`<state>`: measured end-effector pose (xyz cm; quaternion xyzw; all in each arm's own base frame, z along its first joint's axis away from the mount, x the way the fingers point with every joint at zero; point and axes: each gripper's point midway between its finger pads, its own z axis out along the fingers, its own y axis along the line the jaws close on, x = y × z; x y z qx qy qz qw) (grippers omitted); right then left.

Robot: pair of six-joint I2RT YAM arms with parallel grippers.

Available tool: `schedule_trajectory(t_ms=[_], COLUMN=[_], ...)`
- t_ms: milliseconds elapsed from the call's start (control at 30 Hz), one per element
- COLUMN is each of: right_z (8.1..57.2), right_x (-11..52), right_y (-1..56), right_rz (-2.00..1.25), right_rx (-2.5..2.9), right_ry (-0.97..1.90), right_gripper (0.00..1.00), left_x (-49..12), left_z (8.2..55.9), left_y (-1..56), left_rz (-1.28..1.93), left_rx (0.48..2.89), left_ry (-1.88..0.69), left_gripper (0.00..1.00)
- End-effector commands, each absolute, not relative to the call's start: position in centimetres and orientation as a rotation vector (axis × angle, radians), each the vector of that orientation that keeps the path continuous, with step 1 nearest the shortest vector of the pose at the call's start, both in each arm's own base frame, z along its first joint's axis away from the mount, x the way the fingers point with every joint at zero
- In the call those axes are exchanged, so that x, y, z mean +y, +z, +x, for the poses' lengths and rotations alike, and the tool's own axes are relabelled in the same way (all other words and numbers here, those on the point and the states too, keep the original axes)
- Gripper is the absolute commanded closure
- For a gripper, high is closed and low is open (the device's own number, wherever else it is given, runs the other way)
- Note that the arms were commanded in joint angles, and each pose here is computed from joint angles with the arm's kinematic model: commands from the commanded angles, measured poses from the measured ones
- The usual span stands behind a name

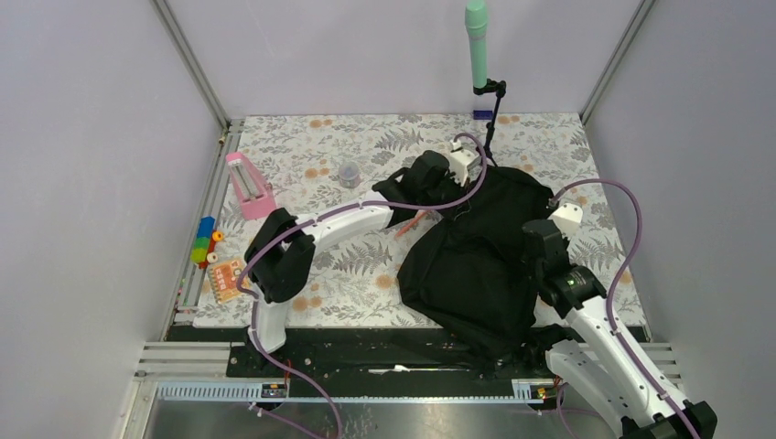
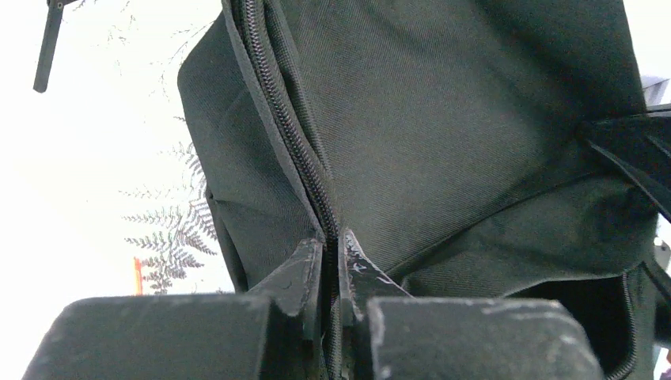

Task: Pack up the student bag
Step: Move the student bag to the center of the board, then move the stationery to the center of the board.

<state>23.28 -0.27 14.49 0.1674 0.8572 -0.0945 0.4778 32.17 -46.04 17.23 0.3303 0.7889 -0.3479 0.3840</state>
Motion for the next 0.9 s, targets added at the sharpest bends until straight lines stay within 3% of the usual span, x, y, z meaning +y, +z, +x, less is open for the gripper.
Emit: schedule_trajectory(t_ms=[0,167,333,467,633,867], right_z=[24.7,24.7,24.7,25.0,25.1,25.0], right_x=[-0.7,-0.8,-0.8,-0.5,-0.3,-0.1], right_y=[15.4,14.7,14.5,14.7,14.8,14.7], right_rz=[0.509,0.515,0.516,0.517,0.517,0.513], right_rx=[1.982,1.995,2.0,1.993,1.994,1.996], right_ry=[-0.221,-0.242,-0.241,-0.223,-0.207,-0.185], right_gripper=[1.0,1.0,1.0,1.0,1.0,1.0], left_x=[-50.1,-47.6,-42.0,-37.4,-33.3,-31.5], left_z=[31.3,32.3,32.0,31.9,33.0,34.9], left_y=[23.9,23.2,23.8,23.2,17.1,10.3], left_rz=[0.94,0.922,0.843,0.79,0.774,0.765], left_rx=[1.712,1.764,1.727,1.702,1.869,2.056], left_ry=[-1.009,-0.875,-0.849,-0.877,-0.871,-0.706], left_gripper=[0.95,0.35,0.09,0.04,0.05,0.28])
